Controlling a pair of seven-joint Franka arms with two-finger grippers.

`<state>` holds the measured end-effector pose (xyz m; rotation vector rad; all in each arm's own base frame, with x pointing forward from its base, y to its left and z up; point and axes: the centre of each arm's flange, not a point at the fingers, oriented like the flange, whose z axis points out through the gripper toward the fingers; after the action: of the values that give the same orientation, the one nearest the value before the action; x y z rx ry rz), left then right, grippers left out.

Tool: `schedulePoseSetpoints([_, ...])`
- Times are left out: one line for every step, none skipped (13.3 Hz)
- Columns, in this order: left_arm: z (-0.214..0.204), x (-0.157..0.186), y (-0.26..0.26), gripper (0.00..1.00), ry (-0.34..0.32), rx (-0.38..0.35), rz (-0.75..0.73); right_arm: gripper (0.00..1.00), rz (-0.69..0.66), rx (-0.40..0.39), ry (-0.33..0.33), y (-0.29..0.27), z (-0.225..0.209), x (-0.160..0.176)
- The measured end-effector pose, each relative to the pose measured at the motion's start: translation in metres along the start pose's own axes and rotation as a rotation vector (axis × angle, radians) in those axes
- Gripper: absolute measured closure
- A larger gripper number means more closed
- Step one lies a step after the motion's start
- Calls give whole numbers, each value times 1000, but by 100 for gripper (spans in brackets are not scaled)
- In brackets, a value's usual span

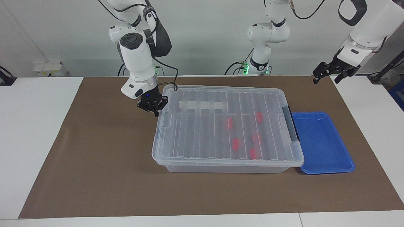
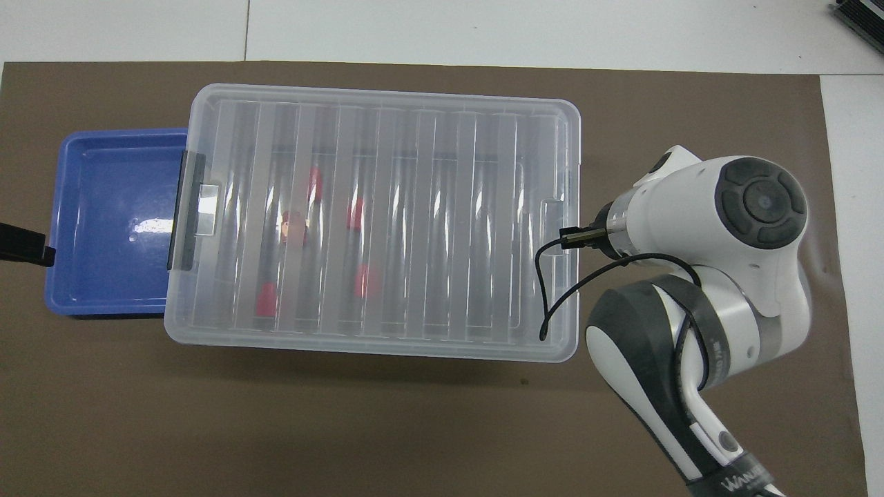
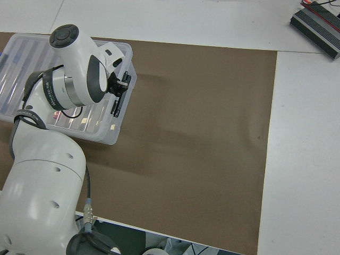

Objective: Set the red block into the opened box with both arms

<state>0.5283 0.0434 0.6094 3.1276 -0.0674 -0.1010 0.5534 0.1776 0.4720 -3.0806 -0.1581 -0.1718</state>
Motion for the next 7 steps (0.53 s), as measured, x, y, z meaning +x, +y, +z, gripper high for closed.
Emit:
schedulePoseSetpoints([-1,-1,0,0,2,0,0,99,1,1,3,0,-1,1])
schedulePoseSetpoints([-1,-1,0,0,3,0,0,99,6,2,7,2,-3,2])
schedulePoseSetpoints([-1,-1,0,0,3,0,0,99,18,2,13,6,-7,2])
schedulePoseSetpoints([-1,-1,0,0,3,0,0,99,39,2,20,13,-11,3])
schedulePoseSetpoints([-1,-1,0,0,3,0,0,99,61,0,22,22,-16,3])
schedulePoseSetpoints([-1,-1,0,0,3,0,0,99,91,-3,21,34,-22,2])
schedulePoseSetpoints([-1,-1,0,0,3,0,0,93,121,-5,22,46,-29,2])
